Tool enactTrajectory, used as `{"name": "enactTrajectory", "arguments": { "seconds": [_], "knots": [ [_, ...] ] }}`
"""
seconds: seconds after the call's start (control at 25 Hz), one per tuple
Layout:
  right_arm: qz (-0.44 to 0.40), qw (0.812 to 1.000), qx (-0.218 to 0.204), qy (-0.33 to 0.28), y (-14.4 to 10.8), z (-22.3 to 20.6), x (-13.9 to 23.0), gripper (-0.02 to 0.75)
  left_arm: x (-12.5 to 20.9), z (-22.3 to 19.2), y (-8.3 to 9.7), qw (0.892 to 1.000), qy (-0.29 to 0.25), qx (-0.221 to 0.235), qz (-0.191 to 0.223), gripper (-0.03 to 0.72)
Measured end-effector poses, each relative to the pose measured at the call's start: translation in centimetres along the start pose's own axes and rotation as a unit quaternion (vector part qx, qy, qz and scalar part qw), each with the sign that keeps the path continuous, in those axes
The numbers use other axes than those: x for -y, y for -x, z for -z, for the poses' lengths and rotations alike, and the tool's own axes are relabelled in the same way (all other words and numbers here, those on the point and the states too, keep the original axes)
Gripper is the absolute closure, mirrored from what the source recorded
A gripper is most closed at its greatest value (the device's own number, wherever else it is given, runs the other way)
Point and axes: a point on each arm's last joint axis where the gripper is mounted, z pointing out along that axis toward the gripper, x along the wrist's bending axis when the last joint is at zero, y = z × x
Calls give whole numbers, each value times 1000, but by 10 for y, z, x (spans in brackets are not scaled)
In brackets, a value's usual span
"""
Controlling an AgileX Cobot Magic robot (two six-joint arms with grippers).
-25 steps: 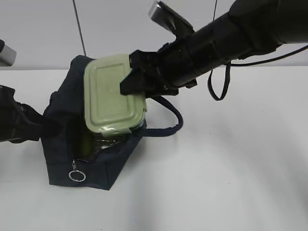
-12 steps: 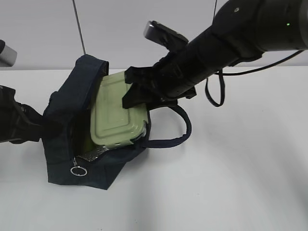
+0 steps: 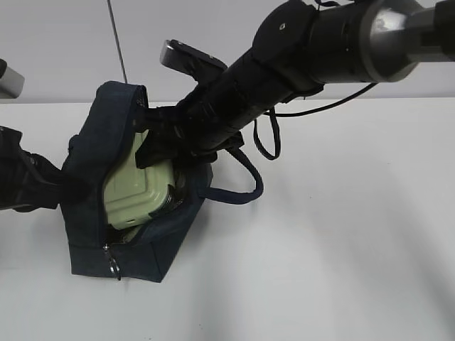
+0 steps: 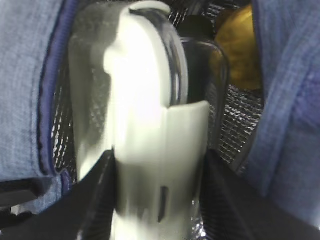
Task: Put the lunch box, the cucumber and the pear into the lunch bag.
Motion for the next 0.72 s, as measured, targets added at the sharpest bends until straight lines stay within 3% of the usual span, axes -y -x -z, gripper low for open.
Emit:
{"name": "enactTrajectory", "arguments": {
  "seconds": [0.2, 0.28, 0.72],
  "knots": [
    [27, 999, -13, -14, -7, 3, -5, 255, 0, 0, 0, 1000, -1, 1, 0, 688],
    [45, 999, -12, -16, -10, 8, -9, 230, 0, 0, 0, 1000, -1, 2, 0, 688],
    [115, 992, 58, 19, -27, 55, -22, 227, 0, 0, 0, 1000, 0, 1, 0, 688]
  ]
}}
